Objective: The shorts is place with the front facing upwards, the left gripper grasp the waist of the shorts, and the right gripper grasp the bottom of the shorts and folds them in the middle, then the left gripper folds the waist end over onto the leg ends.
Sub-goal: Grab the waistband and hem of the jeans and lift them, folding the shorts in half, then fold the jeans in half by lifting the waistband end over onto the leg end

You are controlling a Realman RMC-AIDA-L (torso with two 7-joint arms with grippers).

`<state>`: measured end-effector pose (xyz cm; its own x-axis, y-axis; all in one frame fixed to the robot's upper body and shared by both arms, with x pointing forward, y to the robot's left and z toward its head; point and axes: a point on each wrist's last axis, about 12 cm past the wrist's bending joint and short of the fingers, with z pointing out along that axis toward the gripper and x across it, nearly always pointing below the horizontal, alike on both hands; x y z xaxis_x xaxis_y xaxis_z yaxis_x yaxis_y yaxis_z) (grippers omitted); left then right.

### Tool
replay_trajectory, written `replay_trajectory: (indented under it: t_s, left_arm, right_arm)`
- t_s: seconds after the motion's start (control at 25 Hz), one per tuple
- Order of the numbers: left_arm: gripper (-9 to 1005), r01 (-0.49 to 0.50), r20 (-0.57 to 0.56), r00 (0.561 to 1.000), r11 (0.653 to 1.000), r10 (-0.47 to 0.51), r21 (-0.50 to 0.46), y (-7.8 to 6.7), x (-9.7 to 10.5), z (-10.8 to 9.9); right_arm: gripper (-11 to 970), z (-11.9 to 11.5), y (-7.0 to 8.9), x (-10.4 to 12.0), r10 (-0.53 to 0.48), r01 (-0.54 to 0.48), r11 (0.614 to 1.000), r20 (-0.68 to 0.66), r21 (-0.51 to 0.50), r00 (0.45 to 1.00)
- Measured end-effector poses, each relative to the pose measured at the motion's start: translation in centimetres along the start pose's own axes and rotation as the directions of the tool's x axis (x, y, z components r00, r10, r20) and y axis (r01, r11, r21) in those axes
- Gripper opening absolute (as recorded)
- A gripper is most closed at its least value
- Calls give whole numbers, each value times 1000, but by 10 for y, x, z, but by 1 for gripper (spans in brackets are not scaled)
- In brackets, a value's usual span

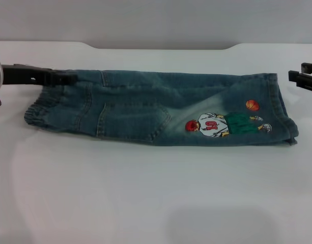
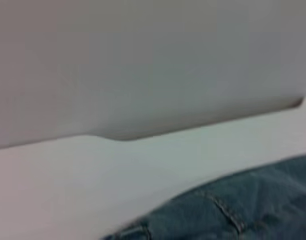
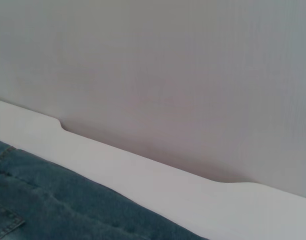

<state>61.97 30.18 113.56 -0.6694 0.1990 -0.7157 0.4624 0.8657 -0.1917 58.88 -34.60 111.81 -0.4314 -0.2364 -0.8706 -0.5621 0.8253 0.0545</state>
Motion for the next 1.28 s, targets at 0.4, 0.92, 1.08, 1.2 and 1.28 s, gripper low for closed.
replay_trajectory:
  t_s: [0.4, 0.92, 1.08, 1.2, 1.28]
  left_arm:
    - [817, -24, -67, 998, 997, 19, -73, 8, -5, -6]
    - [817, -131, -255, 961, 988, 107, -77, 18, -6, -37]
    - [818, -135, -288, 952, 986, 103, -95, 16, 2, -31]
    - [817, -144, -310, 945, 983, 104, -110, 14, 8, -25]
    - [816, -150, -319, 942, 982, 107, -112, 12, 11, -22]
  right_arm:
    - [414, -1, -1, 2, -2, 2, 1000, 3, 3, 1000]
    - [415, -1, 2, 9, -10, 10, 1000, 29, -6, 1000]
    - [415, -1, 2, 9, -10, 10, 1000, 30, -7, 1000]
    - [415, -2, 1, 8, -7, 7, 1000, 34, -4, 999]
    - [415, -2, 1, 8, -7, 8, 1000, 34, -5, 999]
